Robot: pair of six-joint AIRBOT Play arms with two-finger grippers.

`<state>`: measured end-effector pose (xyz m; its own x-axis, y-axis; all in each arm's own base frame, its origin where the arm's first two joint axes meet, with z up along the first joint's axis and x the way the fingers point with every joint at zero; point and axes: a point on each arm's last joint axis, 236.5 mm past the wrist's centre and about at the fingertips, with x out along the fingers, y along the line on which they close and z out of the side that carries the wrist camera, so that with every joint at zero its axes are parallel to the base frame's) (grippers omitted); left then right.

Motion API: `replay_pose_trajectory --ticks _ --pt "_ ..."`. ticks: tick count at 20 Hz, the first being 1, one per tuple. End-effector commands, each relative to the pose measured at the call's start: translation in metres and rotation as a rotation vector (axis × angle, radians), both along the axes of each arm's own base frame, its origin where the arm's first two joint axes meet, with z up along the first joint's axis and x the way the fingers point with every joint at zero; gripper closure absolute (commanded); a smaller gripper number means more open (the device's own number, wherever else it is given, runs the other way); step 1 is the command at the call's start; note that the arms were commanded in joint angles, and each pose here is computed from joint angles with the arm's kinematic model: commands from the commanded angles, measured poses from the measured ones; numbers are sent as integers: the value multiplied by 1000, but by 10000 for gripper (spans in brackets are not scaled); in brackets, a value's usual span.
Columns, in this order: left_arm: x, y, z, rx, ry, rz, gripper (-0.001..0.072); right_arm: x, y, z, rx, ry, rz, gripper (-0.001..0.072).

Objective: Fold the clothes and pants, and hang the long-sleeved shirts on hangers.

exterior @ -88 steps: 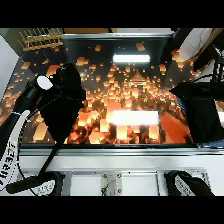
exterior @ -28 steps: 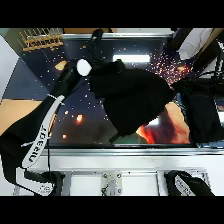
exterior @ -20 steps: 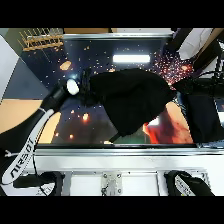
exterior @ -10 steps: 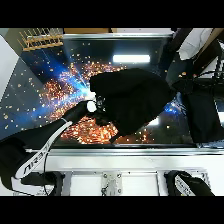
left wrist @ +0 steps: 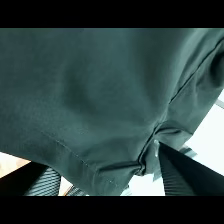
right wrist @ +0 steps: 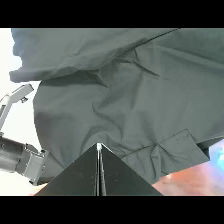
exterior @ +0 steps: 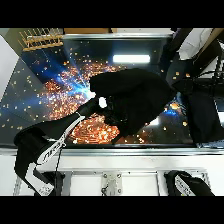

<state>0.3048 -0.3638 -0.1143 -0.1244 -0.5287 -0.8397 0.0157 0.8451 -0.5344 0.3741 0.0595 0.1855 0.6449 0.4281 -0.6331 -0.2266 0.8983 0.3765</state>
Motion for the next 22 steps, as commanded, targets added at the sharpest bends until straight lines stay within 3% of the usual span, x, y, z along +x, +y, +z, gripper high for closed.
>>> replay_pose_trajectory --ticks 1,2,5,9,12,13,15,19,22 --pt "0 1 -6 15 2 -17 547 0 0 1 0 -2 0 678" --pt "4 4 -4 14 -11 -23 703 0 0 1 -2 -2 0 677" --pt "40 38 20 22 -102 10 704 0 -12 -7 -59 9 -16 678" --pt "84 124 69 153 -270 40 704 0 -49 -31 -198 80 -102 678" --pt "94 167 91 208 -308 74 704 6 -72 -70 -194 223 -228 668" --pt "95 172 93 209 -307 83 704 9 -72 -87 -177 275 -237 593" --pt "94 175 91 216 -302 64 703 13 -73 -130 -165 388 -234 81" --pt "93 176 88 219 -300 54 704 12 -85 -224 -95 629 -324 73" --pt "93 176 88 219 -300 54 703 17 -78 -272 49 737 -385 73"
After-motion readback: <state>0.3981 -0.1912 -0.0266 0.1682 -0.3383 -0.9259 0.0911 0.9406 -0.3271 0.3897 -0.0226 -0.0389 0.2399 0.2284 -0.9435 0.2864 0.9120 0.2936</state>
